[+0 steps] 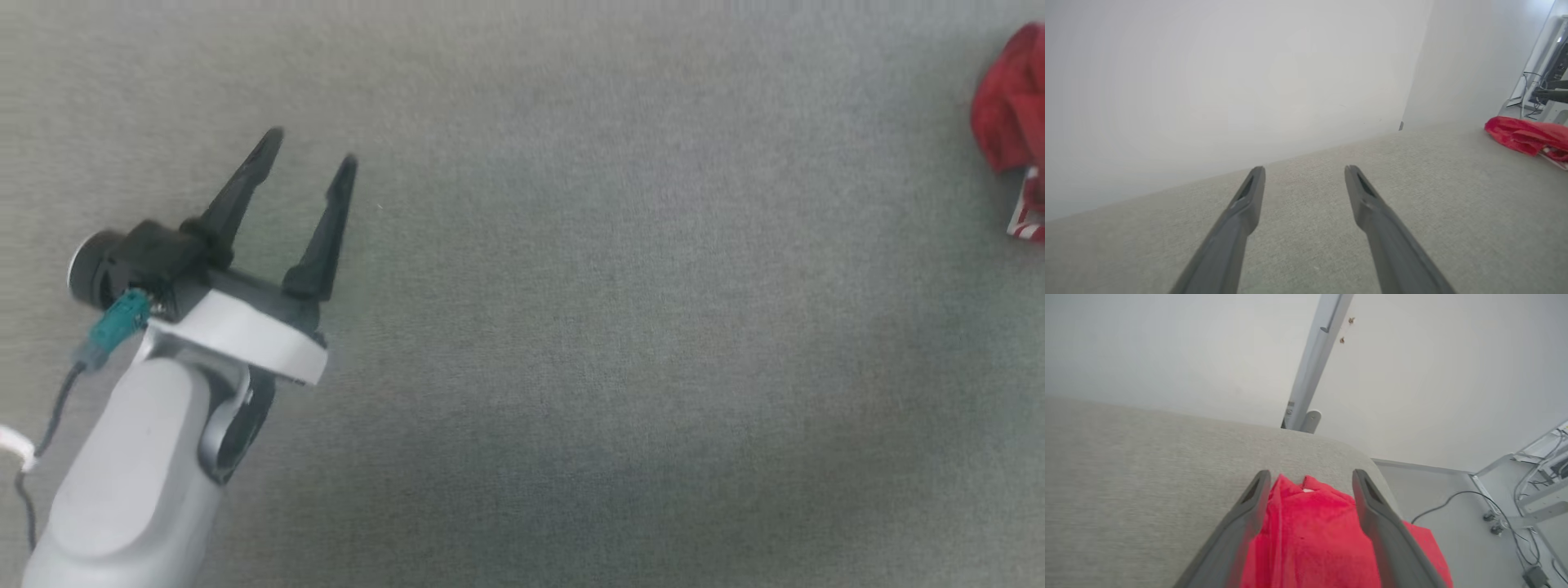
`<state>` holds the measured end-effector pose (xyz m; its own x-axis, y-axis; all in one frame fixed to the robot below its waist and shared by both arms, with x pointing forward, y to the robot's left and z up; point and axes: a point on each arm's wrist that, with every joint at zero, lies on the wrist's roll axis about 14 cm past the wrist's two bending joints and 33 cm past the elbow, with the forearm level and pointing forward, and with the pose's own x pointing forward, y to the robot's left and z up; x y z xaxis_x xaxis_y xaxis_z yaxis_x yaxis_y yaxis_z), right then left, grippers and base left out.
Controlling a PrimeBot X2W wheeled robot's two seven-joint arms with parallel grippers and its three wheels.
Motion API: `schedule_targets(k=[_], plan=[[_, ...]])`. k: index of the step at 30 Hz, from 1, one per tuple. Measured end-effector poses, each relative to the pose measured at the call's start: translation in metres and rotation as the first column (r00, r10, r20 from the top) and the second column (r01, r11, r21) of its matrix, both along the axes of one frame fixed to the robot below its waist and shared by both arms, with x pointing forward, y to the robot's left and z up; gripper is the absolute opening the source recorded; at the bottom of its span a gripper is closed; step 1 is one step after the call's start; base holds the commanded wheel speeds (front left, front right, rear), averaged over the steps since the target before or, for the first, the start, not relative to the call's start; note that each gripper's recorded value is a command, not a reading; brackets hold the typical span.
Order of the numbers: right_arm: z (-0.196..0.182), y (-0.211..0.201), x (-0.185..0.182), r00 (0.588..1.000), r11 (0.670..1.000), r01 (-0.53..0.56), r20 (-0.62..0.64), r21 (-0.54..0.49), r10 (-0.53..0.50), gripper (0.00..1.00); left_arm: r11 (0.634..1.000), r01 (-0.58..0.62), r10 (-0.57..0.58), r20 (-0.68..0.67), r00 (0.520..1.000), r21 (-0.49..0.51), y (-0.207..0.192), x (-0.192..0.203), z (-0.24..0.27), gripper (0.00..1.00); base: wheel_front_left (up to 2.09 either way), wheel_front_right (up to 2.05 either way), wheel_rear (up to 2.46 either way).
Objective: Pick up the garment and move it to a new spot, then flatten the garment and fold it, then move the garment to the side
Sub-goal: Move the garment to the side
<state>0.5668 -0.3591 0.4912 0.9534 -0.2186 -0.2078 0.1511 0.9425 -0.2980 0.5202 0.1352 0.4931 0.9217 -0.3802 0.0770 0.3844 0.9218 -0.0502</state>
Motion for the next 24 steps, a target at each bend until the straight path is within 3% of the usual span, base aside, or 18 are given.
schedule_targets(k=[9,24], plan=[[0.016,0.075,-0.018,0.982,0.981,-0.17,0.102,0.09,0.16,1.0,0.986,-0.164,0.163,0.015,0.987,0.036,0.058,-0.05,0.018,1.0,0.0,0.0,0.0],[0.049,0.136,-0.091,0.912,0.926,-0.345,0.289,0.152,0.292,1.0,0.92,-0.389,0.386,0.055,0.921,0.04,0.126,-0.142,0.035,1.0,0.0,0.0,0.0]])
